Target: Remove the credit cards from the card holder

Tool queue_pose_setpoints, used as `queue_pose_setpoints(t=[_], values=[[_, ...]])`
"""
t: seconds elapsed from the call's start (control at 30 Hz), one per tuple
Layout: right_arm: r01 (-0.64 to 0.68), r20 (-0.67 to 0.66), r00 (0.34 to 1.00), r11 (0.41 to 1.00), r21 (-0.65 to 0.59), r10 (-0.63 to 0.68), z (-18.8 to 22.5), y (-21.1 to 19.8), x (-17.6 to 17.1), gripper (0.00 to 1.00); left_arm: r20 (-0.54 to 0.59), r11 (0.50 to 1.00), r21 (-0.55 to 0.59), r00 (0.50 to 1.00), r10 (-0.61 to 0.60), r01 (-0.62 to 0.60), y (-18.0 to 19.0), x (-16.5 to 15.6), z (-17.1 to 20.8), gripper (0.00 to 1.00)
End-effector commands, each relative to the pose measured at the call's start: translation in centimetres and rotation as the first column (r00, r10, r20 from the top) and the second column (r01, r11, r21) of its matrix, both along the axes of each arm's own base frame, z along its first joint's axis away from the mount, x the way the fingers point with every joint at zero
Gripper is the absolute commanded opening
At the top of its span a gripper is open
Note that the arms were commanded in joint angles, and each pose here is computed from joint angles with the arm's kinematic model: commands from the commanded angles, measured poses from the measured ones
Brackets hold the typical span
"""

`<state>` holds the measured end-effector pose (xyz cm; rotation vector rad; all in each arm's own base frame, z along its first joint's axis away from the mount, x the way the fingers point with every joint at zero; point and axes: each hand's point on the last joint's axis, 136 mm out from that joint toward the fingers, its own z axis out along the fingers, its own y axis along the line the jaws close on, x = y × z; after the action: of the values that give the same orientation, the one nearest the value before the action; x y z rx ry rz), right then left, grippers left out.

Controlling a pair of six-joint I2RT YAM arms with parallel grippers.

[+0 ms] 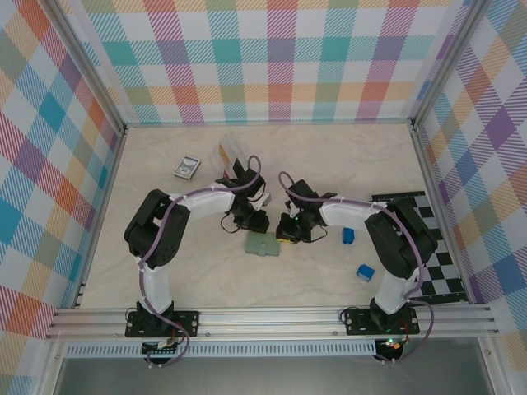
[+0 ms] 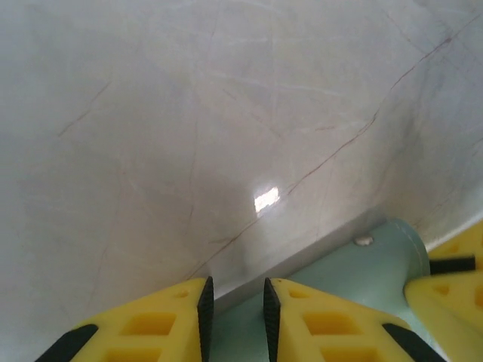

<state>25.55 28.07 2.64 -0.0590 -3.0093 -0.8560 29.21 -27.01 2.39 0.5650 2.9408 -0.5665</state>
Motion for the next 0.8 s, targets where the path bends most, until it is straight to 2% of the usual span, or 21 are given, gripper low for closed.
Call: queue_pose_setpoints(t=[0.0, 0.1, 0.33, 0.5, 0.6, 0.77], values=[[-0.081, 0.053, 0.995, 0.997, 0.001, 0.081, -0.6, 0.6, 1.7, 0.14, -0.041, 1.000, -0.017, 0.999, 0.008, -0.009, 0.7, -2.0, 0.8, 0.27], [-0.121, 0.056, 0.992, 0.990, 0.075, 0.117, 0.0, 2.5, 2.4, 0.15, -0.047, 0.999, -0.032, 0.999, 0.004, -0.006, 1.0, -2.8, 1.1, 0.27], [-0.059, 0.110, 0.992, 0.998, 0.011, 0.058, 2.3, 1.0, 3.2, 0.29, -0.063, 0.997, -0.077, 0.998, 0.009, -0.014, 1.1, -4.1, 2.2, 0.31], [0.044, 0.087, 0.995, 0.998, -0.052, -0.039, 2.5, -1.8, 1.2, 0.37, -0.086, 0.988, -0.119, 0.993, 0.085, -0.095, 0.5, -3.9, 2.3, 0.38], [0.076, 0.046, 0.996, 0.996, -0.050, -0.074, 2.7, -2.2, -0.7, 0.38, -0.116, 0.983, -0.129, 0.987, 0.113, -0.128, 0.1, -3.7, 2.1, 0.42], [0.105, -0.031, 0.994, 0.994, 0.002, -0.105, 2.2, -1.2, -3.4, 0.37, -0.140, 0.983, -0.081, 0.978, 0.155, -0.167, 0.6, -3.5, 0.7, 0.43]])
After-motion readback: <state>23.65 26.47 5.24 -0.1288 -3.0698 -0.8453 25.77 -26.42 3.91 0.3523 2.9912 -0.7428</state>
